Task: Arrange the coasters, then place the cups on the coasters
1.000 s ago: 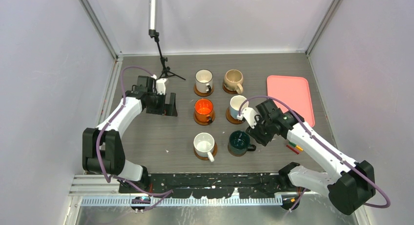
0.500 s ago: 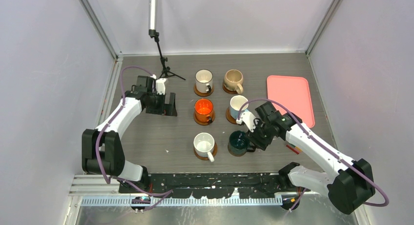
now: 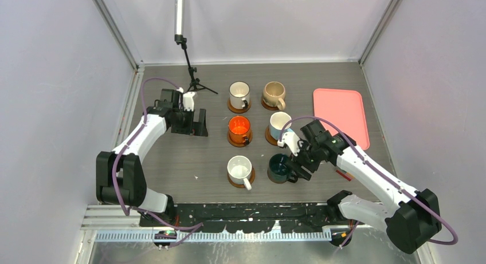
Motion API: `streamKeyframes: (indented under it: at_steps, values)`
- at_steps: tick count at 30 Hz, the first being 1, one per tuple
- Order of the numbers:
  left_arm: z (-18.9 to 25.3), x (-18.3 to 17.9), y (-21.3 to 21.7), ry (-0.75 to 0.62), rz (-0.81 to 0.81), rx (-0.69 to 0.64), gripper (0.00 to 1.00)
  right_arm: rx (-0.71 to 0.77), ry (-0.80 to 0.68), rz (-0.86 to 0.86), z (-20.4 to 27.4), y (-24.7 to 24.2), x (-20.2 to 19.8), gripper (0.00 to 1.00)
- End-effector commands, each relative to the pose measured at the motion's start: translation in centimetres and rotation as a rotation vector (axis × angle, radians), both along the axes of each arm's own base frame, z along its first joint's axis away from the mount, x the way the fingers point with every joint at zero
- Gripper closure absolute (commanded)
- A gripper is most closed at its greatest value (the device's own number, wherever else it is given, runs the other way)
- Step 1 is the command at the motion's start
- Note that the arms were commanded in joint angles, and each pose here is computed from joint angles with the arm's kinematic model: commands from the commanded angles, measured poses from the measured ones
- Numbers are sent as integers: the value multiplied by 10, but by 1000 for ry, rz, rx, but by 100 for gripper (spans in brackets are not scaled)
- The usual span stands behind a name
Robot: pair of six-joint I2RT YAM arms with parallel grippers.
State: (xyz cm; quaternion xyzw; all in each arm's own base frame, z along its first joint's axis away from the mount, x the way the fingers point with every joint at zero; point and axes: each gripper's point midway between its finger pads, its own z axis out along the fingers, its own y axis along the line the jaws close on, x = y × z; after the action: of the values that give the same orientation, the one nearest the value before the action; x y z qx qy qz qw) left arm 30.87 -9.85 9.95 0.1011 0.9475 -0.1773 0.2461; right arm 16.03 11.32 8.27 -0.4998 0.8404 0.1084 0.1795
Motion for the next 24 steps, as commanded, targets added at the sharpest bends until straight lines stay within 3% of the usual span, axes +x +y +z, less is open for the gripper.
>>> streamKeyframes:
  at_steps: [1, 5, 15, 24]
  values:
    - [15, 8, -3, -39, 3, -13, 0, 52, 6, 9, 5, 11, -3, 26]
    - [15, 9, -3, -39, 1, -11, 0, 64, 4, 10, 5, 15, -3, 19]
    - [14, 12, -4, -38, -6, -12, 0, 21, -41, -19, 23, -6, 4, 18]
    - [15, 21, -7, -39, -20, -19, 0, 32, -58, -165, 47, -40, 70, 42]
